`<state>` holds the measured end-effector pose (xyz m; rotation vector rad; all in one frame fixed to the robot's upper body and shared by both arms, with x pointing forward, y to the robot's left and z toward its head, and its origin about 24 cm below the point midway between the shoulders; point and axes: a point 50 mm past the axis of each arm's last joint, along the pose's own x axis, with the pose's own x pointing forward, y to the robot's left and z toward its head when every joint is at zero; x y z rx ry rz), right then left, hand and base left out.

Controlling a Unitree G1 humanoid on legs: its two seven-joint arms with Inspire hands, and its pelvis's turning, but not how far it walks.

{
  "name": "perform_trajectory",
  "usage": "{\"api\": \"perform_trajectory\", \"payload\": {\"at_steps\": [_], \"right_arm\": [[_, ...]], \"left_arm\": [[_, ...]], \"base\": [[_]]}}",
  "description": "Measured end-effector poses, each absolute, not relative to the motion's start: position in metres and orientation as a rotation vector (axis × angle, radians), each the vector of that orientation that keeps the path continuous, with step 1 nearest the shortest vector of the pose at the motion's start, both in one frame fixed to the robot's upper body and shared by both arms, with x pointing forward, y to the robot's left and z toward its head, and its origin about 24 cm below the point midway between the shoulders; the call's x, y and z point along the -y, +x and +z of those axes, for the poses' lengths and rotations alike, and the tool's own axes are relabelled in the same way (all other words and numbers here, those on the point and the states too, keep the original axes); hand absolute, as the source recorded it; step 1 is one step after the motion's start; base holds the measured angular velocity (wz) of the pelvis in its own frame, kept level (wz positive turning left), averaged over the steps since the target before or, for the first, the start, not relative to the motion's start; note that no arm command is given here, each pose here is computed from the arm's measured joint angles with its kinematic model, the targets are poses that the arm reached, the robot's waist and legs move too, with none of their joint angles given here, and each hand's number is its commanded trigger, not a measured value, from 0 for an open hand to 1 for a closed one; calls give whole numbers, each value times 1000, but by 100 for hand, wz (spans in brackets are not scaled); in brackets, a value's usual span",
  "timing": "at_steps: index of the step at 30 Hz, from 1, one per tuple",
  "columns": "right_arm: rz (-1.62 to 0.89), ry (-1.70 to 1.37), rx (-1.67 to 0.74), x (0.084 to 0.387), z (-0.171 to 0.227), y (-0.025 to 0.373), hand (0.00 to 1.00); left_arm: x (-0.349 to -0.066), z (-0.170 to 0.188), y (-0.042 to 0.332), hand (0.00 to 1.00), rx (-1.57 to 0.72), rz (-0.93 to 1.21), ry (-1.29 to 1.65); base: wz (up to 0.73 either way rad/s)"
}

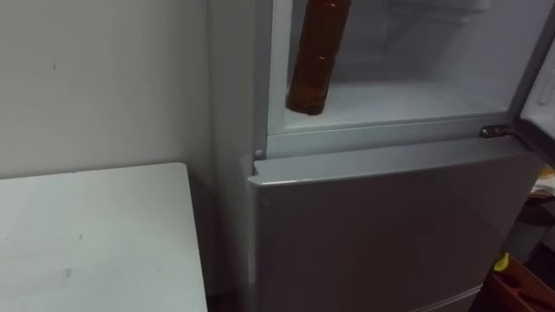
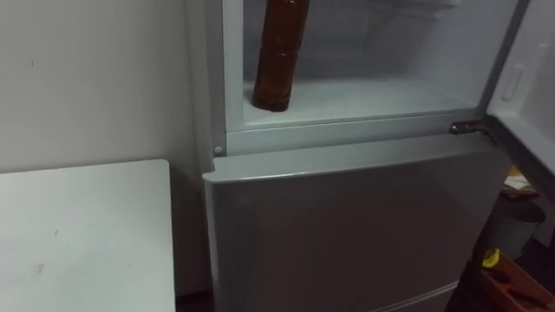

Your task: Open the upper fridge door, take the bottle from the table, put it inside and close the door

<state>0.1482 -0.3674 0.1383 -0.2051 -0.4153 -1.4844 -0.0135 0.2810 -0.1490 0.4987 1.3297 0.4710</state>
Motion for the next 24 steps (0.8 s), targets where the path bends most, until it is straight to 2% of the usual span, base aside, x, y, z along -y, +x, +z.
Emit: {"api": "perform_trajectory", "payload": {"at_steps": [24], "right_arm": [[-1230, -311, 402, 342, 142, 171, 0]], "left_arm": [[-273, -153, -17, 0, -1360, 444, 485]], "base": [[-1]]}}
